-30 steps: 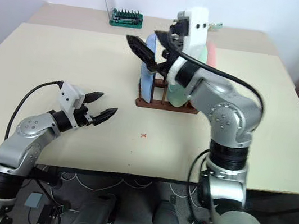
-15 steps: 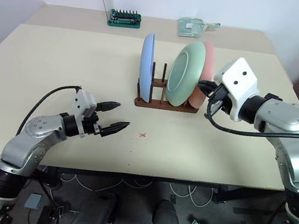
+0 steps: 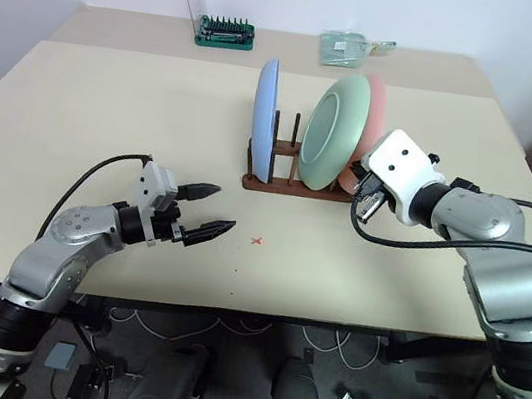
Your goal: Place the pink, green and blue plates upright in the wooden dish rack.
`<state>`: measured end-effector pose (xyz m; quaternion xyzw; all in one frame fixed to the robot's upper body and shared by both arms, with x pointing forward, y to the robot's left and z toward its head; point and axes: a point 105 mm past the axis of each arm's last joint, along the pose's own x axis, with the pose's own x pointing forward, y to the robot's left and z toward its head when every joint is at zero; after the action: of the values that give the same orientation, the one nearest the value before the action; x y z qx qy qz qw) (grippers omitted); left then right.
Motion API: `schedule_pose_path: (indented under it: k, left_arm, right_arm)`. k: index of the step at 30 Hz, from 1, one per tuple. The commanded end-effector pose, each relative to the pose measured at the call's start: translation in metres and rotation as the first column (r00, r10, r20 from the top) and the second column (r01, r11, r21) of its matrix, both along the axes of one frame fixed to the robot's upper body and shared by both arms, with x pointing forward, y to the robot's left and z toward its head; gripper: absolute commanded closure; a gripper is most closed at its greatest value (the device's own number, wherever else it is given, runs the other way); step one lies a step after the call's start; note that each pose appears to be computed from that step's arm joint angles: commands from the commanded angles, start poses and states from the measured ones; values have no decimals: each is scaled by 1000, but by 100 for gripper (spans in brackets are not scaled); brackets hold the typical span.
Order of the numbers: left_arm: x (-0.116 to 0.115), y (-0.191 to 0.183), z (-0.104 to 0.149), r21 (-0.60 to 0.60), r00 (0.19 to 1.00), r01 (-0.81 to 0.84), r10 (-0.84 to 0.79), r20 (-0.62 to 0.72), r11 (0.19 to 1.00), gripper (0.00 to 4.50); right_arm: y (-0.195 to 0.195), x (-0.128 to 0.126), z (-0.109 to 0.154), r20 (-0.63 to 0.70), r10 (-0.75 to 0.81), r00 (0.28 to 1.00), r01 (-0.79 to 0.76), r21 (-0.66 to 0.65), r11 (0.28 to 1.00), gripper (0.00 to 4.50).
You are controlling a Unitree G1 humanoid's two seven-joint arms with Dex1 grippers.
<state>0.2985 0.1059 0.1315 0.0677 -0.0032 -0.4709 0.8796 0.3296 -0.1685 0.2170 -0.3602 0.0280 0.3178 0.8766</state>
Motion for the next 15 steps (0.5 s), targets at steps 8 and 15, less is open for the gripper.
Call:
schedule_pose_path:
  k: [8,15]
  left_arm:
    - [-3,-4,12,-7,999,2,-2,50,1000,51]
    - [-2,-5,14,-9,999,-2,2,51,1000,51]
  right_arm:
    - [28,-8,26,104,123,987,-126,23,992,446]
    - [29,-9,31,131,130,983,-134,25,991,446]
